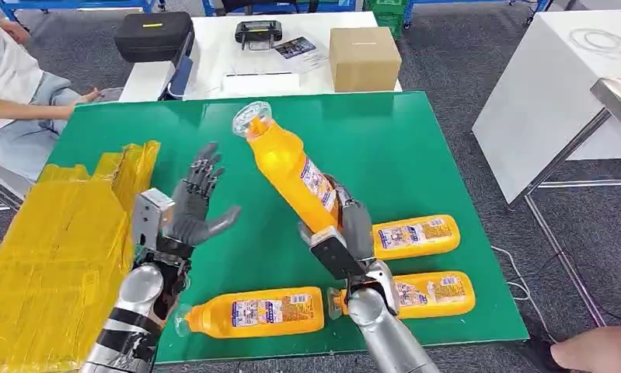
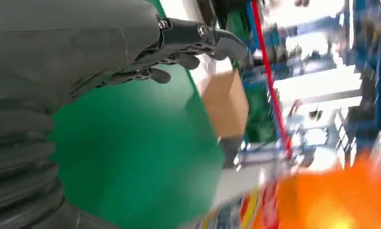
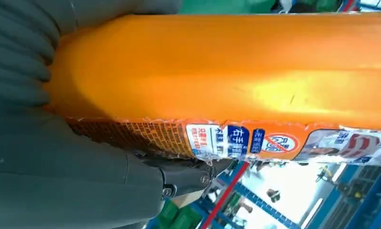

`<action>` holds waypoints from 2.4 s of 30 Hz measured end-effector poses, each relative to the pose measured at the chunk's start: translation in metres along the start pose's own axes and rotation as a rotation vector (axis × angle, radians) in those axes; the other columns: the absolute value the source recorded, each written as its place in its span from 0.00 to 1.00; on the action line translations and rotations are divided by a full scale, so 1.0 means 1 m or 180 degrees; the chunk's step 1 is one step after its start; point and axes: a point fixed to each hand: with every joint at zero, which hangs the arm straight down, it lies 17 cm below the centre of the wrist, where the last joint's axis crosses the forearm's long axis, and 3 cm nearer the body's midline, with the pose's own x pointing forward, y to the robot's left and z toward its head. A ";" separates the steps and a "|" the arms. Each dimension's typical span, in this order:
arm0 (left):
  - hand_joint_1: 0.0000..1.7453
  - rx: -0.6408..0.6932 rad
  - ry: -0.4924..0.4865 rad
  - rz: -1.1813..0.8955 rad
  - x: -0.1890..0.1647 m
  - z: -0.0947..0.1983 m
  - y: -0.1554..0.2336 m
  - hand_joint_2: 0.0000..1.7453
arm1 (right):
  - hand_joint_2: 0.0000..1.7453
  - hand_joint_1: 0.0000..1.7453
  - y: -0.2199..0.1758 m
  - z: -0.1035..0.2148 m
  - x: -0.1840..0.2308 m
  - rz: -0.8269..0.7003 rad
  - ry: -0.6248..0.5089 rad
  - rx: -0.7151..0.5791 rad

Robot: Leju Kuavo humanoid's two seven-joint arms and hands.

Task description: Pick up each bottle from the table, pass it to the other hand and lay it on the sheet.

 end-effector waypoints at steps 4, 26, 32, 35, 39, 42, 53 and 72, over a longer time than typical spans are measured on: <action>0.00 -0.0307 0.0021 0.0027 -0.003 0.003 -0.026 1.00 | 1.00 1.00 0.011 0.001 0.008 0.0010 -0.0054 0.0083; 0.00 -0.0562 0.0019 0.0207 -0.002 0.010 -0.042 1.00 | 1.00 1.00 0.033 0.005 0.012 0.0083 -0.0073 0.0299; 0.00 -0.0594 0.0086 0.0563 -0.001 0.008 -0.043 1.00 | 1.00 1.00 0.064 0.012 0.012 0.0348 -0.0110 0.0533; 0.00 -0.0579 0.0109 0.0615 -0.003 0.006 -0.040 1.00 | 1.00 1.00 0.083 0.018 0.013 0.0371 -0.0106 0.0675; 0.00 -0.0546 0.0148 0.0652 -0.007 0.006 -0.037 1.00 | 1.00 1.00 0.096 0.021 0.012 0.0397 -0.0100 0.0789; 0.00 -0.0524 0.0178 0.0669 -0.011 0.007 -0.035 1.00 | 1.00 1.00 0.103 0.021 0.012 0.0425 -0.0105 0.0842; 1.00 -0.0451 0.0230 0.0704 -0.018 0.008 -0.029 1.00 | 1.00 1.00 0.109 0.020 0.008 0.0475 -0.0090 0.0888; 1.00 0.1192 -0.0586 -0.0670 0.043 0.003 0.068 1.00 | 1.00 0.00 0.072 0.018 0.043 0.0143 -0.0350 0.0310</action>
